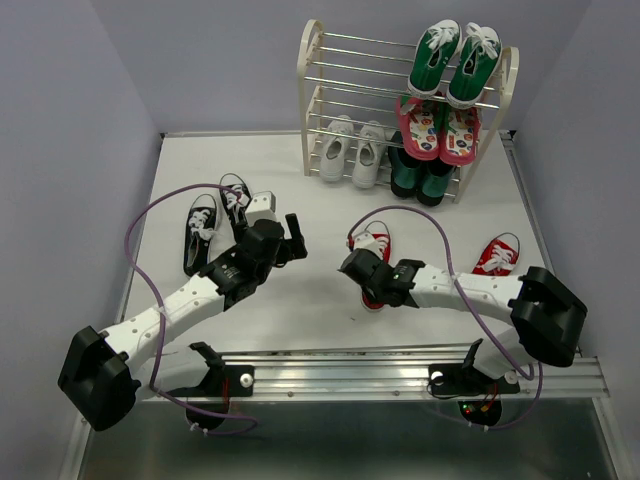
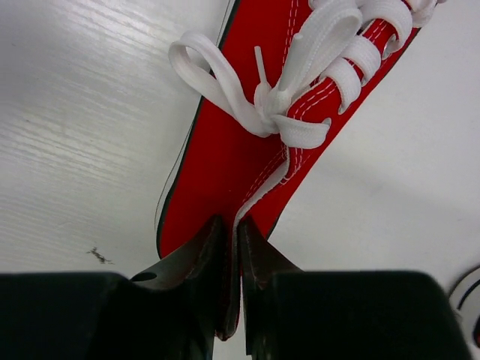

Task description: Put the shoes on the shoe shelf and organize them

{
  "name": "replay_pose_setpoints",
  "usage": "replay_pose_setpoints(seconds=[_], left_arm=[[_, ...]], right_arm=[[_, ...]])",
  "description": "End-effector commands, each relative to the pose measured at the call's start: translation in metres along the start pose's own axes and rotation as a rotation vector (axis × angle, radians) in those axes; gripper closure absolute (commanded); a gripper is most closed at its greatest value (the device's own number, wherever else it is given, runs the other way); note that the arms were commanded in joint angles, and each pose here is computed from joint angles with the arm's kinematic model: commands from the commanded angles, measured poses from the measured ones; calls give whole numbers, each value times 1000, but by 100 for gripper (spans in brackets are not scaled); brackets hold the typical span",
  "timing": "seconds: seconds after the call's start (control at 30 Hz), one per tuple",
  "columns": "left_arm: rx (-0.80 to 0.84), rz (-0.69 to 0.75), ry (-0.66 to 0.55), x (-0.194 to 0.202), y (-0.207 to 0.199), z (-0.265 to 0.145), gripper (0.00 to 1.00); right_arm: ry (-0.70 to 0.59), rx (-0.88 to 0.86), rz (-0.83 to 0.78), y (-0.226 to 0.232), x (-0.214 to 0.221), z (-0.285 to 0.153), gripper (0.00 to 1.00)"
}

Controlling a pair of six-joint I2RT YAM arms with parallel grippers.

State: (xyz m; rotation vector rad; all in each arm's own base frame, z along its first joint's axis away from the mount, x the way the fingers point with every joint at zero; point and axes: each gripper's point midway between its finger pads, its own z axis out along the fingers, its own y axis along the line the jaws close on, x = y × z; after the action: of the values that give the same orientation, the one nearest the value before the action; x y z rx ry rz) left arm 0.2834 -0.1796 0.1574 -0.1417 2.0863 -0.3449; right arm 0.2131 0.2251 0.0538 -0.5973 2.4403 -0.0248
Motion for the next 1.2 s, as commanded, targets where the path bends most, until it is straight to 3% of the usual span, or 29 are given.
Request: replay_pose_setpoints(seconds=[0.0, 0.03, 0.17, 0.2, 0.27, 0.47, 0.67, 0.87, 1.17], left_arm=[[14, -14, -10, -5, -5, 0, 1], [20, -15, -8, -6, -7, 0, 1], [61, -19, 12, -3, -15, -1, 1], [90, -18, 26, -2, -21, -2, 1], [144, -15, 52, 2, -32, -4, 1], [252, 25, 97, 10, -63, -13, 1], [429, 144, 218, 47, -127, -28, 1], [534, 252, 297, 79, -183, -39, 1], [348, 420, 437, 139, -187, -6, 1]], right_arm=[[-142, -81, 206, 33, -51, -15, 67], [-144, -69, 226, 31, -52, -16, 65], [-140, -52, 318, 25, -53, -27, 34], [-139, -25, 329, 18, -51, -29, 19], [-154, -7, 379, 11, -54, -39, 0], [-178, 125, 488, -30, -44, -67, 0], [-205, 336, 779, -132, -20, -83, 0], [-317, 476, 880, -185, -15, -103, 0], [-317, 524, 845, -193, -17, -96, 0]])
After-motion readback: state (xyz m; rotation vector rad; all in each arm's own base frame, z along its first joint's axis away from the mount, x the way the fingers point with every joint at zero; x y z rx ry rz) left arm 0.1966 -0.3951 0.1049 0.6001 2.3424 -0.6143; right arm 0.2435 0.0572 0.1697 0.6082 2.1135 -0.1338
